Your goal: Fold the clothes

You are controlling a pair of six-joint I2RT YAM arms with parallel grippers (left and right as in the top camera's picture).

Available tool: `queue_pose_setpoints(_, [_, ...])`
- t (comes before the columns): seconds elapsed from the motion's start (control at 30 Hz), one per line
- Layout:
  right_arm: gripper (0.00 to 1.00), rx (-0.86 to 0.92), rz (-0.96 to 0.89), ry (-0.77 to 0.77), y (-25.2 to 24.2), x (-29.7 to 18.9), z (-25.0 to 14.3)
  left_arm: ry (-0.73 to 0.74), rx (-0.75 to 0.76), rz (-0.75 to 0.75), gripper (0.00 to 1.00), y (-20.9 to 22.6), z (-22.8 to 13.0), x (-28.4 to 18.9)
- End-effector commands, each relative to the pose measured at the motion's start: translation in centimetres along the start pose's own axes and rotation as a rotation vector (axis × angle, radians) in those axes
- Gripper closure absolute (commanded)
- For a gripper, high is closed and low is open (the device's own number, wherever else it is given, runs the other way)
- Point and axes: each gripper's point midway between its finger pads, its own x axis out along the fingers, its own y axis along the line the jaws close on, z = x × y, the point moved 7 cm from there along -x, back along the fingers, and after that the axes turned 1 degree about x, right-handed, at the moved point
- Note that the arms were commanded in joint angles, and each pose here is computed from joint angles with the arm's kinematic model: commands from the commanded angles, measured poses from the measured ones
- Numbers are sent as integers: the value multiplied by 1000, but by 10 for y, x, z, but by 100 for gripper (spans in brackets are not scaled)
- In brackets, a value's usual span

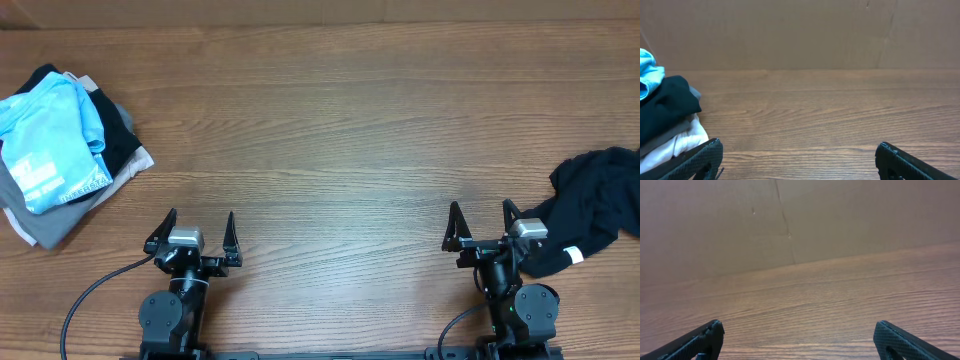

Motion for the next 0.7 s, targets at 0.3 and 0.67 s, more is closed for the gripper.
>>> queue_pose_setpoints(0.3, [0, 0, 1, -3, -1, 0, -2, -4, 19, 11, 0, 1, 0, 0])
queue_pose_setpoints(0.67, [0, 0, 2, -3, -1, 0, -2, -4, 18, 5, 0, 0, 0, 0])
